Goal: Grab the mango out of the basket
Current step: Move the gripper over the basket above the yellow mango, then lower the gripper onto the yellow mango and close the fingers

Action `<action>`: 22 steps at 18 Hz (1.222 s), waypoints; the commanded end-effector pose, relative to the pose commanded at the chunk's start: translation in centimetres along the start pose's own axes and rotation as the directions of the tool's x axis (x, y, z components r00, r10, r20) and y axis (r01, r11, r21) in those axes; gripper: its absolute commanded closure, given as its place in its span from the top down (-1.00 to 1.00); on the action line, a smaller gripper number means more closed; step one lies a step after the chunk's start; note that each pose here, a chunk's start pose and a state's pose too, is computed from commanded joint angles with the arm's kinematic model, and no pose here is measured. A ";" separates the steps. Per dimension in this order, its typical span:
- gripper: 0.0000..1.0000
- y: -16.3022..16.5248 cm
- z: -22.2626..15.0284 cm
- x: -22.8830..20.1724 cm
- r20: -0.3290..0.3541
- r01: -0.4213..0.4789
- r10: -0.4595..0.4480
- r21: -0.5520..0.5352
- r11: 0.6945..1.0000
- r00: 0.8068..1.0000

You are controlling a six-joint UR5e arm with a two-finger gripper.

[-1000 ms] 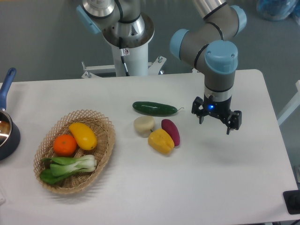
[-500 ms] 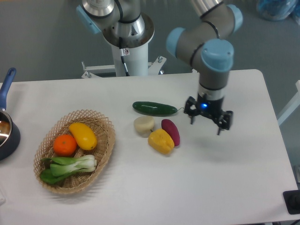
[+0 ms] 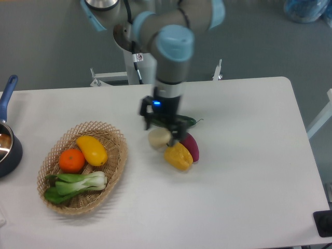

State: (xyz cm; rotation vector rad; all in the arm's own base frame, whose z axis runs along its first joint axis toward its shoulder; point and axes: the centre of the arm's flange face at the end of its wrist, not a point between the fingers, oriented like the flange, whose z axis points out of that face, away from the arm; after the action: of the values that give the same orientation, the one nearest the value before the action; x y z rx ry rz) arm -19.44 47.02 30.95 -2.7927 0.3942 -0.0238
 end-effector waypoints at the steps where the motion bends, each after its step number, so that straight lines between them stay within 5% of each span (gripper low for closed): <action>1: 1.00 -0.3 0.4 1.7 -0.012 0.044 -0.044 -0.008 0.999 0.999; 3: 1.00 -0.3 1.0 3.8 -0.016 0.173 -0.174 -0.031 0.984 0.985; 12: 1.00 -4.9 4.9 6.1 -0.042 0.302 -0.306 -0.081 0.950 0.951; 17: 1.00 -8.1 7.8 4.0 0.102 0.453 -0.442 -0.141 0.880 0.891; 22: 1.00 -7.8 6.7 4.7 0.109 0.469 -0.457 -0.128 0.874 0.883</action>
State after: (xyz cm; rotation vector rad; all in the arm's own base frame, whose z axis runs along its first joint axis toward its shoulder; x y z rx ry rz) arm -12.45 54.94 26.91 -2.9563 -0.3162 0.0026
